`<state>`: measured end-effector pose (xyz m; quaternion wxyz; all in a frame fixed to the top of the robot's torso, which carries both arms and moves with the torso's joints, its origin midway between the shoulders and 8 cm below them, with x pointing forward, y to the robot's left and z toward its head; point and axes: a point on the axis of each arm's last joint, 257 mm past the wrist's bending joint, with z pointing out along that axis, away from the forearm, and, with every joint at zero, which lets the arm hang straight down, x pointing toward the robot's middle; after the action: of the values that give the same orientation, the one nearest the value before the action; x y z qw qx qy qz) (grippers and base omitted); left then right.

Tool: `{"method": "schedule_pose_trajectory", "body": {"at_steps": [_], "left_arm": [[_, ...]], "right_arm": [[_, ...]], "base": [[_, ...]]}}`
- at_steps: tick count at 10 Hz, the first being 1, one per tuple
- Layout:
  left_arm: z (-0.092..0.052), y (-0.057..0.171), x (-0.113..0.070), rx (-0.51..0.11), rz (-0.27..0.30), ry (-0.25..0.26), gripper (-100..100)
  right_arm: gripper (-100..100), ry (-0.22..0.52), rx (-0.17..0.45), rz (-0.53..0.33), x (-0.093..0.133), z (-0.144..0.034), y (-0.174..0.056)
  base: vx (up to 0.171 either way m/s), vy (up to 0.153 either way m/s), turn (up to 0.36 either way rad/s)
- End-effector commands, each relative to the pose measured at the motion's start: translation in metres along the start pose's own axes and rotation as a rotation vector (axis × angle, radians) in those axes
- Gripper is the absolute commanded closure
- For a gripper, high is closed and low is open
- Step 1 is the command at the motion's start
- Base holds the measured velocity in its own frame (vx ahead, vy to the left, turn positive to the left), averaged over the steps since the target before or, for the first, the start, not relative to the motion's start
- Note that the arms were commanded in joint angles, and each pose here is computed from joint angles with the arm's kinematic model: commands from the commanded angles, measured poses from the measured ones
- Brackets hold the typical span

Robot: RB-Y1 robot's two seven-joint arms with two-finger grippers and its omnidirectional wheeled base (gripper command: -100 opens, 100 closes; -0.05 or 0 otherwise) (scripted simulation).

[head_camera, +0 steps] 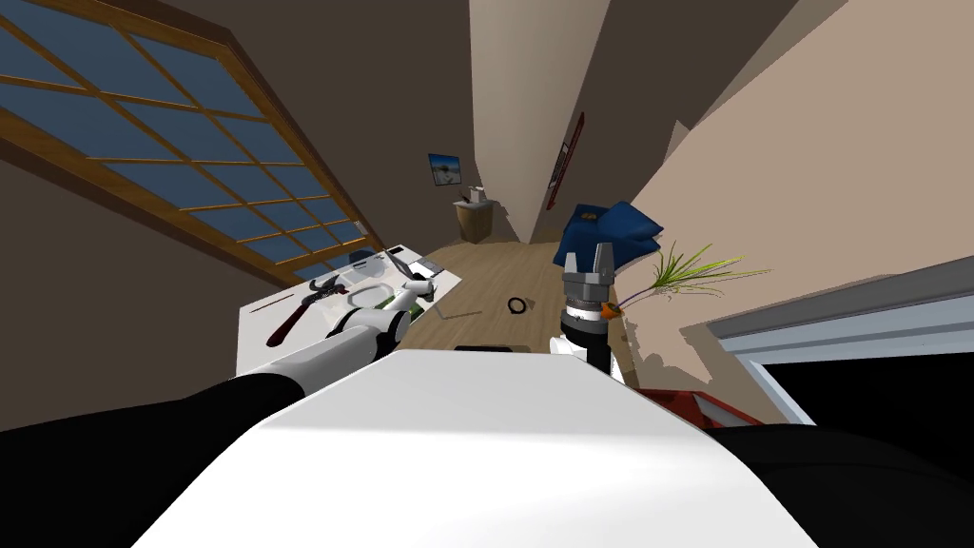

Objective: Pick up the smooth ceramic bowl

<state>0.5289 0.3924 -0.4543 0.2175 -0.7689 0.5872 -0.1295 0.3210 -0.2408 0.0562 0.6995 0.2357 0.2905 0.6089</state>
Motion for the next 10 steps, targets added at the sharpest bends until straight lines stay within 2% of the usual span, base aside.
{"method": "schedule_pose_trajectory", "body": {"at_steps": [1,5,6,7,8,10], "left_arm": [[0.001,0.005,-0.001,-0.024,-0.01,-0.001,-100],[0.0,0.022,-0.003,-0.1,-0.049,-0.004,-100],[0.001,0.019,-0.002,-0.086,-0.042,-0.003,-100],[0.001,0.019,-0.002,-0.088,-0.043,-0.004,0],[0.003,0.025,-0.009,-0.088,-0.033,0.002,-100],[0.006,0.031,-0.015,-0.087,-0.023,0.007,-100]], "right_arm": [[0,0.0,0.0,0.0,0.0,0.0,0.0],[0,0.0,0.0,0.0,0.0,0.0,0.0],[0,0.0,0.0,0.0,0.0,0.0,0.0],[0,0.0,0.0,0.0,0.0,0.0,0.0],[0,0.0,0.0,0.0,0.0,0.0,0.0],[0,0.0,0.0,0.0,0.0,0.0,0.0]], "base": [[0.018,0.072,0.0],[0.023,0.072,0.01],[0.018,0.041,0.0],[0.003,0.007,-0.001],[0.053,-0.037,0.078],[0.078,-0.067,0.075]]}}
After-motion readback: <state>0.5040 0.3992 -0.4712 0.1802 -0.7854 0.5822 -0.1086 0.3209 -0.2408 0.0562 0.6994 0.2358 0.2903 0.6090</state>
